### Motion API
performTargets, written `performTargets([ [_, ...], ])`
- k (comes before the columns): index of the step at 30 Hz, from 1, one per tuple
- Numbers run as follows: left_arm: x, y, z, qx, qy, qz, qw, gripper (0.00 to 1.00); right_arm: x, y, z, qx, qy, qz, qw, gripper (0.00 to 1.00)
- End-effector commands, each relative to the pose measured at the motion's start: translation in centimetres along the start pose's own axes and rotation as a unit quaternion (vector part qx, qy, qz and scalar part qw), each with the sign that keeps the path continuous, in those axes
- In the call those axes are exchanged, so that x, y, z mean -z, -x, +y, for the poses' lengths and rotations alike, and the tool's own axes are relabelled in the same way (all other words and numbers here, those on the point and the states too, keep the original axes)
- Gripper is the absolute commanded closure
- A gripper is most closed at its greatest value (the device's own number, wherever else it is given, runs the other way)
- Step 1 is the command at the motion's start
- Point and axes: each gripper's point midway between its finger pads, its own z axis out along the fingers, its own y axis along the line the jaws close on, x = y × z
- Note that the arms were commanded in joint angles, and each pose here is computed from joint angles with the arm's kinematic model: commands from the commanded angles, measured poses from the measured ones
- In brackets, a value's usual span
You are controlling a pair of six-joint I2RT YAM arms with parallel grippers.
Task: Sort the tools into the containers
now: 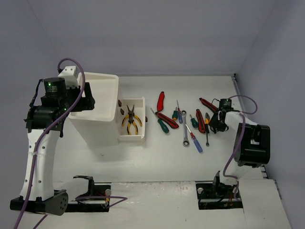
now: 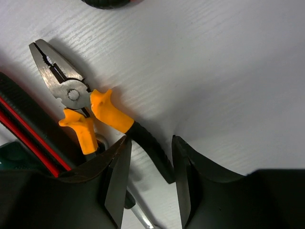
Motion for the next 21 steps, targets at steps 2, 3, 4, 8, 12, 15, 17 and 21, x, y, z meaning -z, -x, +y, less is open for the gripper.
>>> performTargets([
  [2, 0.5, 2.0, -0.5, -0.007, -0.011, -0.034, 0.999, 0.28, -0.4, -0.7, -0.1, 0.011, 0.002, 0.0, 1.0, 0.75],
  [3, 0.5, 2.0, -0.5, -0.007, -0.011, -0.035, 0.999, 0.28, -0.4, -0.8, -0.1, 0.013, 0.002, 0.0, 1.0, 0.77],
  [4, 0.5, 2.0, -0.5, -0.007, -0.01, -0.034, 0.999, 0.28, -0.3, -0.7, -0.1, 0.014, 0.0, -0.002, 1.0, 0.83],
  [8, 0.5, 2.2, -0.5, -0.008, -0.009, -0.036, 0.999, 0.28, 1.2, 0.1, 0.7, 0.034, -0.005, -0.036, 0.999, 0.99],
  [12, 0.8, 2.8, -0.3, -0.011, -0.002, -0.044, 0.999, 0.28, 5.4, 3.0, 3.1, 0.057, 0.011, -0.112, 0.992, 1.0],
  [15, 0.9, 3.2, -0.1, -0.014, 0.005, -0.049, 0.999, 0.28, 9.1, 4.3, 6.8, 0.081, 0.05, -0.155, 0.983, 1.0],
  [17, 0.9, 3.4, 0.1, -0.015, 0.01, -0.051, 0.999, 0.28, 11.8, 4.5, 9.6, 0.1, 0.086, -0.178, 0.975, 1.0],
  [21, 0.7, 3.4, 0.6, -0.018, 0.023, -0.049, 0.998, 0.28, 16.1, 2.9, 16.8, 0.132, 0.167, -0.194, 0.958, 1.0],
])
